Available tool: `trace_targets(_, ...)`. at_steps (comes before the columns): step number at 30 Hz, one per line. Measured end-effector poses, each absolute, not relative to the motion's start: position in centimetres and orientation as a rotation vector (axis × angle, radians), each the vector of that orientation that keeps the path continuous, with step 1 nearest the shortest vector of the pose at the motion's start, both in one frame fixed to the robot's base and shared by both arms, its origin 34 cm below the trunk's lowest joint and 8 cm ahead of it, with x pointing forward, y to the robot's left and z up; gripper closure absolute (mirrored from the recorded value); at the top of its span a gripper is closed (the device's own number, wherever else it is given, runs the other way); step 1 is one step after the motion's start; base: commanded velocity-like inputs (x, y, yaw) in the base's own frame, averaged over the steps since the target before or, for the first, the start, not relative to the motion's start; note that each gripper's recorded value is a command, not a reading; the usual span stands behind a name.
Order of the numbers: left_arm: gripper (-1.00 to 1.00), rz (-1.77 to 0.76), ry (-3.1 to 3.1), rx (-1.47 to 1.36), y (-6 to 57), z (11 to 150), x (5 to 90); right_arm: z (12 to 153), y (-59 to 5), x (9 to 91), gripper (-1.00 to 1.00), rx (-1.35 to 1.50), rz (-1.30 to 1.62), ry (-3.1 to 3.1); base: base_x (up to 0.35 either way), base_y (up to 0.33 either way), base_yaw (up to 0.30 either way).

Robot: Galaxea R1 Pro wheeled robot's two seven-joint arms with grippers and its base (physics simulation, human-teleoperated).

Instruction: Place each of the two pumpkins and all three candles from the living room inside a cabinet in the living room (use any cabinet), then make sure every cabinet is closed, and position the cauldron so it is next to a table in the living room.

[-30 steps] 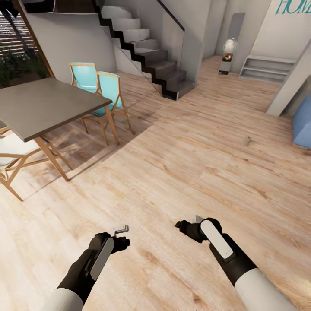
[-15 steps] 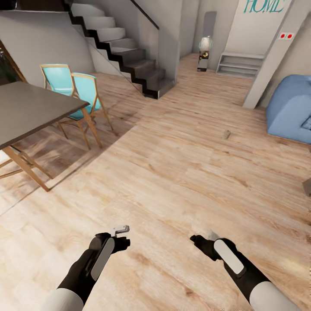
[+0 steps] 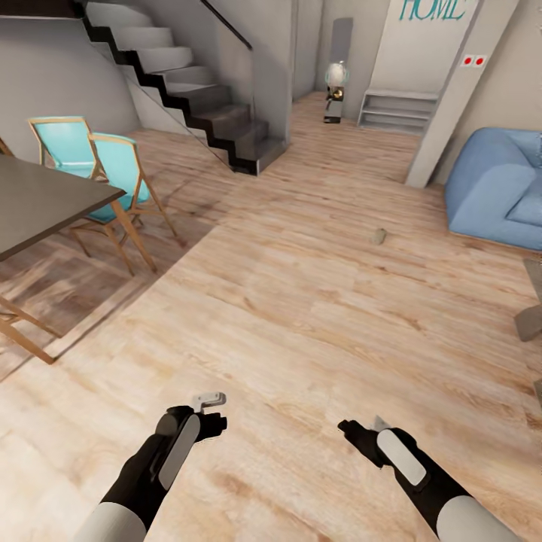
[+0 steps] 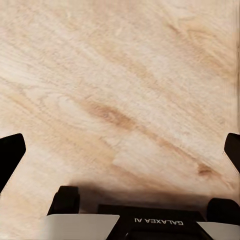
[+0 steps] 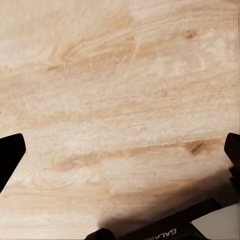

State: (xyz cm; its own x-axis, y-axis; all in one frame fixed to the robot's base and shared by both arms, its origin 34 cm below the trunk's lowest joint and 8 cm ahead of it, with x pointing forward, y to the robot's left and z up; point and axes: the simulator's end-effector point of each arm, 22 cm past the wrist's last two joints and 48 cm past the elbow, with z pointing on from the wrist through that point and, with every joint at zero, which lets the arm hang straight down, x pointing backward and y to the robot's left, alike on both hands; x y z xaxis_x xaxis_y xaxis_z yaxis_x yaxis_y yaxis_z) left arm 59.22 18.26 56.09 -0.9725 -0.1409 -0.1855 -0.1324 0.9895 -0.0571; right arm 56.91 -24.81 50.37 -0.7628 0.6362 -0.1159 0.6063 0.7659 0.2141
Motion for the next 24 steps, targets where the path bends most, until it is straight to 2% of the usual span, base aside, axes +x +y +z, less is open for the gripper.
trace_targets(13,-1.00,-0.065,2.950,-0.203,18.2,56.0,59.0,50.0,-25.4,56.7,-1.00,1.007,0.231,2.754,0.330,0.000,-0.264)
trace_targets(24,-1.00,-0.066,2.940,-0.201,18.2,56.5,59.3,50.8,-25.9,57.8,-1.00,1.013,0.219,2.703,0.330,0.000,-0.189)
